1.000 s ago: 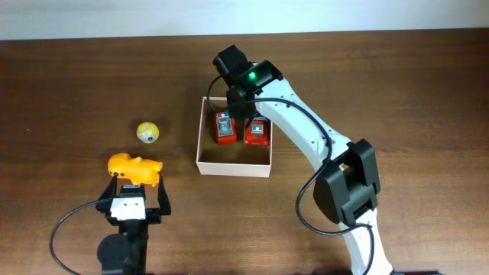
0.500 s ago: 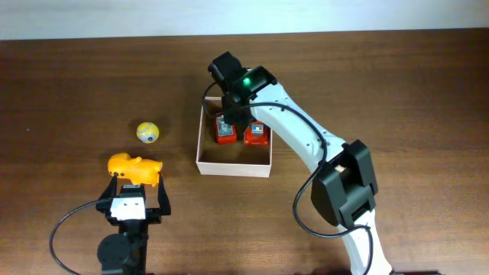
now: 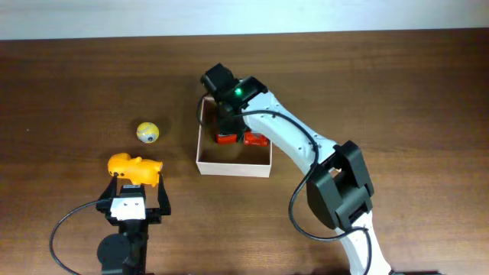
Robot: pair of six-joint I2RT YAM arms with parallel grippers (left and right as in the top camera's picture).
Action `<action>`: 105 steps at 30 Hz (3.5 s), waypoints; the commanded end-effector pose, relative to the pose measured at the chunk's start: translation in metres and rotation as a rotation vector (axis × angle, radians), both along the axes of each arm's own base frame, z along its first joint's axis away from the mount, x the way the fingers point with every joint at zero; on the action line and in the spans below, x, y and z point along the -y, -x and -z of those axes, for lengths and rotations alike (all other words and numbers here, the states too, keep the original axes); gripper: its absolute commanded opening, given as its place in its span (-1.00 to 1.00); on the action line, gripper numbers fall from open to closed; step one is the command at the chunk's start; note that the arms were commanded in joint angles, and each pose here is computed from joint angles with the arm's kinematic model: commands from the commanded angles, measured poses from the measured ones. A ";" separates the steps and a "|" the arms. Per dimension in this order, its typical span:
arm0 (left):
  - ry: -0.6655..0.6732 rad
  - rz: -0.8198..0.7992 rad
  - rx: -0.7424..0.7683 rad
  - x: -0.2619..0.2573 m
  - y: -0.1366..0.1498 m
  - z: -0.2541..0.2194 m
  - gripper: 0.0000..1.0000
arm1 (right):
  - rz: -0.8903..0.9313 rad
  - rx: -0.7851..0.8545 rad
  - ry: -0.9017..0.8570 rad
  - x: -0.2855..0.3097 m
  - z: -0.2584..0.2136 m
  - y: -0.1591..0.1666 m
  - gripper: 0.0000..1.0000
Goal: Pack container
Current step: 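Open the right gripper and nudge the truck into place in the box, then raise the right gripper out of the box and move right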
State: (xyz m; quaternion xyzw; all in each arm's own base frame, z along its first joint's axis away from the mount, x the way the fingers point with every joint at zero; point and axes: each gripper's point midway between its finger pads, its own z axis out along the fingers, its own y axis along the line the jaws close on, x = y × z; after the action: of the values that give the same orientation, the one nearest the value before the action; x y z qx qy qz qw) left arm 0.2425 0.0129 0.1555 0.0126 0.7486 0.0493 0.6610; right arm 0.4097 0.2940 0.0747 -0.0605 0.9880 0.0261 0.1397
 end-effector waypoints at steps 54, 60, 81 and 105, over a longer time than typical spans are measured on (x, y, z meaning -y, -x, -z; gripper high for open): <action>-0.018 -0.011 0.002 -0.003 0.000 0.000 0.98 | -0.007 0.025 -0.060 -0.014 0.019 -0.005 -0.72; -0.018 -0.011 0.002 -0.003 0.000 0.000 0.98 | -0.010 0.023 -0.067 -0.016 0.019 -0.005 -0.72; -0.018 -0.011 0.002 -0.003 0.000 0.000 0.98 | -0.063 0.033 -0.119 -0.029 0.016 -0.007 -0.72; -0.018 -0.011 0.002 -0.003 0.000 0.000 0.98 | -0.035 0.039 -0.039 0.007 0.019 -0.022 -0.60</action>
State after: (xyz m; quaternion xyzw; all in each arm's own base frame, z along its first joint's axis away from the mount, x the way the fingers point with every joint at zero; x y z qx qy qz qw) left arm 0.2425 0.0129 0.1555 0.0126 0.7486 0.0493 0.6610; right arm 0.4322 0.2891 0.0608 -0.0718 0.9828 0.0534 0.1616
